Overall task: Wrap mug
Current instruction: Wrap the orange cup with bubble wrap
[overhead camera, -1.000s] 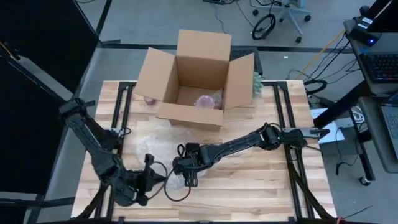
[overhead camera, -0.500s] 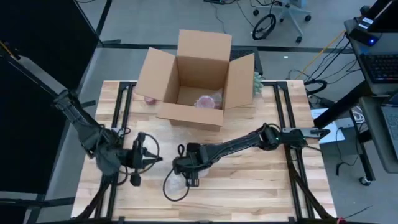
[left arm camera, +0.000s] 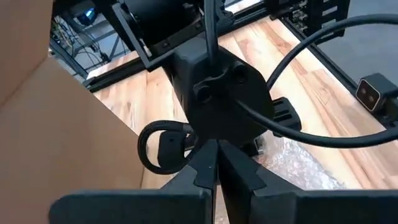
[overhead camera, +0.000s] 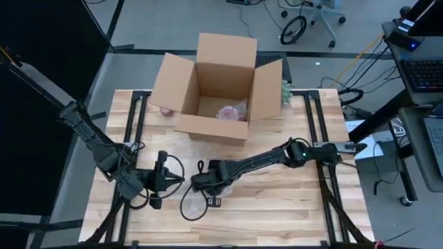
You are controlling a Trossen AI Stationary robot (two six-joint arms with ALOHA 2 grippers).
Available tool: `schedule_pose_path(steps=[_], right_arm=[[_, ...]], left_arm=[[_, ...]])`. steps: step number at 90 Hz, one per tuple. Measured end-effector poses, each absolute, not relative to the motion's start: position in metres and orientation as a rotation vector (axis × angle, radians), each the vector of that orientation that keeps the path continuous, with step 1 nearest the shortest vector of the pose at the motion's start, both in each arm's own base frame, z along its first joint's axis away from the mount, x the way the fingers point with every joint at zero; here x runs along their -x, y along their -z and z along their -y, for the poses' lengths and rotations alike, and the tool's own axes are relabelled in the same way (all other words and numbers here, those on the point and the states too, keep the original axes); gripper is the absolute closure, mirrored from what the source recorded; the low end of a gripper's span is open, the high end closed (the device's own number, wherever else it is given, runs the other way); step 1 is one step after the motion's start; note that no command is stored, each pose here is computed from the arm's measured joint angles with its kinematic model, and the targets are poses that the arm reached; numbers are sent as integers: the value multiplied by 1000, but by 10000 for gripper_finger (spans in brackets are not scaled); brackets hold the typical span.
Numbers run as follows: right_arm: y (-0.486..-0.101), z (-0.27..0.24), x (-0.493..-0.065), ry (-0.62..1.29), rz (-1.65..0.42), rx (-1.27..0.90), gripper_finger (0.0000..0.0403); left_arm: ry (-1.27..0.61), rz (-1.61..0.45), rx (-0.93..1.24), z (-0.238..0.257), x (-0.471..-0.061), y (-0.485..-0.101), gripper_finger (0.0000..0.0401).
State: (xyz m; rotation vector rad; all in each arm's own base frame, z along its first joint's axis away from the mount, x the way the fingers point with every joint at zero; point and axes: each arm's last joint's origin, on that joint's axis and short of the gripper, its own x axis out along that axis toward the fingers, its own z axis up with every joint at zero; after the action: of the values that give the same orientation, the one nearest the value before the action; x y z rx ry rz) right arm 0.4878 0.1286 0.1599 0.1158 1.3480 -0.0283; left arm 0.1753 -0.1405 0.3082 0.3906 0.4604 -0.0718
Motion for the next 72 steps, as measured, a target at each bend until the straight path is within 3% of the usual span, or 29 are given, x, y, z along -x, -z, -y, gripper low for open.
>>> schedule_pose_path(steps=[31,72], right_arm=[[-185,-124,-486,21,-1298,-169,256],[-206,-121,-472,42,-1372,-156,256]], left_arm=[[96,-465,-383,141,-175,-308,399],[104,-467,-377,141,-175,-308,399]])
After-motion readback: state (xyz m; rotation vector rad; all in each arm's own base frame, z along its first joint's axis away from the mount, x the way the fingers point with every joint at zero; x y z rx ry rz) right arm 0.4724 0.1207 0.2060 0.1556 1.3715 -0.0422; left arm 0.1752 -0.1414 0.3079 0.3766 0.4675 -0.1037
